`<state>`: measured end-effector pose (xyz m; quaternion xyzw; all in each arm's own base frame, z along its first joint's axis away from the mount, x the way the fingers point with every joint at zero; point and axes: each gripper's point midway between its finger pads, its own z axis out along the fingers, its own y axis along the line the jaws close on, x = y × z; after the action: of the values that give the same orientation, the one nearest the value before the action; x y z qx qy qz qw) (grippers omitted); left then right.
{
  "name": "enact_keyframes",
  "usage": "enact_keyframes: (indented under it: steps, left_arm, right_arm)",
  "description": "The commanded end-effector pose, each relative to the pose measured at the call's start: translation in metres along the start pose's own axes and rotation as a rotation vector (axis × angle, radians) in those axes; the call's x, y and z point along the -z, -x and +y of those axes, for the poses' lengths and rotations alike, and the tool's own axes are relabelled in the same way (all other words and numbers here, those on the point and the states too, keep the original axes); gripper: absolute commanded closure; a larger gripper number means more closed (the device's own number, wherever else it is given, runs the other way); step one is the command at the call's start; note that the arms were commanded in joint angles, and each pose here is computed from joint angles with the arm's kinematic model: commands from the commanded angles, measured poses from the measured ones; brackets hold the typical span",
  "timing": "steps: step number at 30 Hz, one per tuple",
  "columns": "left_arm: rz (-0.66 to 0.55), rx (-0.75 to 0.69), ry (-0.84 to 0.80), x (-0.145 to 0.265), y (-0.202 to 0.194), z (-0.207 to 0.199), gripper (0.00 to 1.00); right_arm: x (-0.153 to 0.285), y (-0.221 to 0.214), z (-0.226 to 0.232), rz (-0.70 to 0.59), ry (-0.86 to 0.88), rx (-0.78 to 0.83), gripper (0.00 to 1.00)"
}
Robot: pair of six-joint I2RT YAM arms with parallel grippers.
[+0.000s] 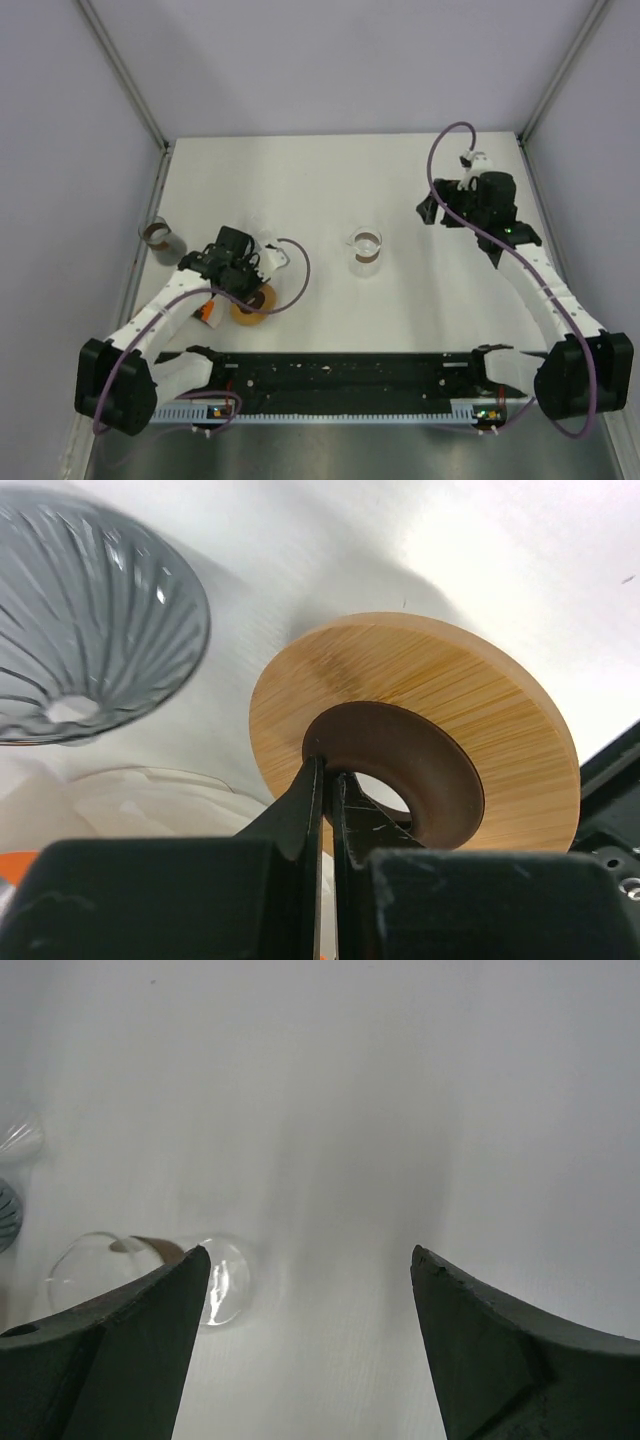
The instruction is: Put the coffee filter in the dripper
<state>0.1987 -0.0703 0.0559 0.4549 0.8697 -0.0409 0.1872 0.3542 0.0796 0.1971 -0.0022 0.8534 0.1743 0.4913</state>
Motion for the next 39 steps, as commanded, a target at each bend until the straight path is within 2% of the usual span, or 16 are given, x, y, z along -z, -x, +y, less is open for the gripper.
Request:
enact_keyframes:
  steps: [1, 5, 7, 9, 13, 16, 18, 25, 29, 35, 38, 39]
  left_arm:
    - [-0.213, -0.020, -0.061, 0.040, 0.053, -0.007, 1.00]
    - [-0.312, -0.008, -0.114, 0.066, 0.084, -0.011, 1.00]
    - [-0.367, -0.006, -0.161, 0.080, 0.101, -0.017, 1.00]
    - [-0.432, -0.006, -0.213, 0.096, 0.119, -0.024, 1.00]
    - [-0.535, -0.042, -0.344, 0.134, 0.146, -0.042, 1.00]
    - [-0.612, -0.097, -0.445, 0.159, 0.162, -0.058, 1.00]
    - [-0.639, -0.116, -0.490, 0.170, 0.168, -0.065, 1.00]
    - [-0.681, -0.174, -0.558, 0.193, 0.181, -0.081, 1.00]
    - [-0.681, -0.198, -0.577, 0.197, 0.183, -0.089, 1.00]
    - [-0.697, -0.215, -0.604, 0.202, 0.184, -0.095, 1.00]
    - [-0.704, -0.214, -0.600, 0.203, 0.186, -0.095, 1.00]
    - [-0.704, -0.212, -0.603, 0.202, 0.187, -0.094, 1.00]
  right_arm:
    - [0.005, 0.017, 0.080, 0.009, 0.180, 0.106, 0.19]
    - [0.021, 0.010, 0.176, 0.021, 0.450, 0.175, 0.18]
    - [0.037, 0.009, 0.219, -0.013, 0.601, 0.295, 0.14]
    - [0.063, 0.010, 0.252, -0.059, 0.823, 0.385, 0.13]
    - [0.118, 0.008, 0.275, -0.259, 1.133, 0.599, 0.10]
    - [0.143, 0.007, 0.280, -0.377, 1.235, 0.727, 0.08]
    - [0.149, 0.003, 0.284, -0.395, 1.276, 0.777, 0.08]
    - [0.151, -0.017, 0.306, -0.277, 1.396, 0.852, 0.16]
    - [0.152, -0.025, 0.320, -0.259, 1.439, 0.865, 0.19]
    - [0.151, -0.045, 0.339, -0.162, 1.527, 0.859, 0.35]
    - [0.151, -0.051, 0.344, -0.132, 1.553, 0.848, 0.52]
    - [0.151, -0.052, 0.346, -0.129, 1.556, 0.849, 0.61]
